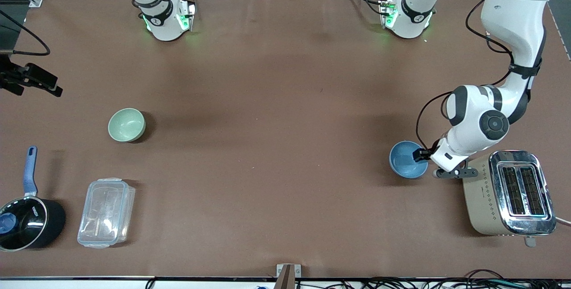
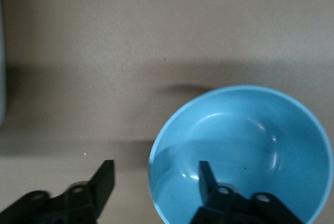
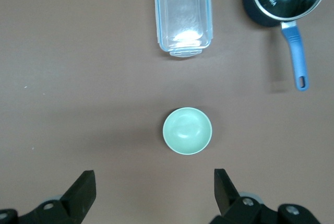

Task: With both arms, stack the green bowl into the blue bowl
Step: 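Reach the left gripper down to the blue bowl rim, then grasp the blue bowl with the left gripper while the right gripper grasps the green bowl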

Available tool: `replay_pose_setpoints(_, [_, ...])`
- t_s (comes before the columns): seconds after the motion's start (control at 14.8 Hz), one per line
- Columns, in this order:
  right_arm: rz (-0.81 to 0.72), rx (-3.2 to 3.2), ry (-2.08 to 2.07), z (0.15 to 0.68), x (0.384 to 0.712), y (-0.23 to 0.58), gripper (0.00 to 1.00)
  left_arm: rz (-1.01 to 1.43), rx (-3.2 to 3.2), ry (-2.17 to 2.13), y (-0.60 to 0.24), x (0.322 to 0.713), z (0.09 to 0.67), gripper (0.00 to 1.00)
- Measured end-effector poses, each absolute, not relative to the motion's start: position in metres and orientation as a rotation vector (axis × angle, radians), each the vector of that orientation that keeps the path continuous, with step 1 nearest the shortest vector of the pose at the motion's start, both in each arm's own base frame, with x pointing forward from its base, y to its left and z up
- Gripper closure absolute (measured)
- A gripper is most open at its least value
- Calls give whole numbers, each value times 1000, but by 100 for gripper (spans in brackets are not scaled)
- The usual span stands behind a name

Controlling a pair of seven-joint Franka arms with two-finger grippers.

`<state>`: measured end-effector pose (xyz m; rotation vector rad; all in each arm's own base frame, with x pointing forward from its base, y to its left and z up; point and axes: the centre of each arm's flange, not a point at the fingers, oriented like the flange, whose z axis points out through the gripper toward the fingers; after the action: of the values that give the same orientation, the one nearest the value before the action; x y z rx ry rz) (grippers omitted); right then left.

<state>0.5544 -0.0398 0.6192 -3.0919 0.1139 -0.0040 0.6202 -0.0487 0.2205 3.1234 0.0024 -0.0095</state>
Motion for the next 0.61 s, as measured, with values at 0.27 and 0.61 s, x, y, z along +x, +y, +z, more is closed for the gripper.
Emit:
replay_pose_setpoints(0.27, [73,-2999,221,564,562,-67,0,-41,3122,2,-49,618,208,59])
replay_pose_setpoints(0.61, [182,-2859,244,418,574,-107,0,-15,3117,-15,-57,624,219,93])
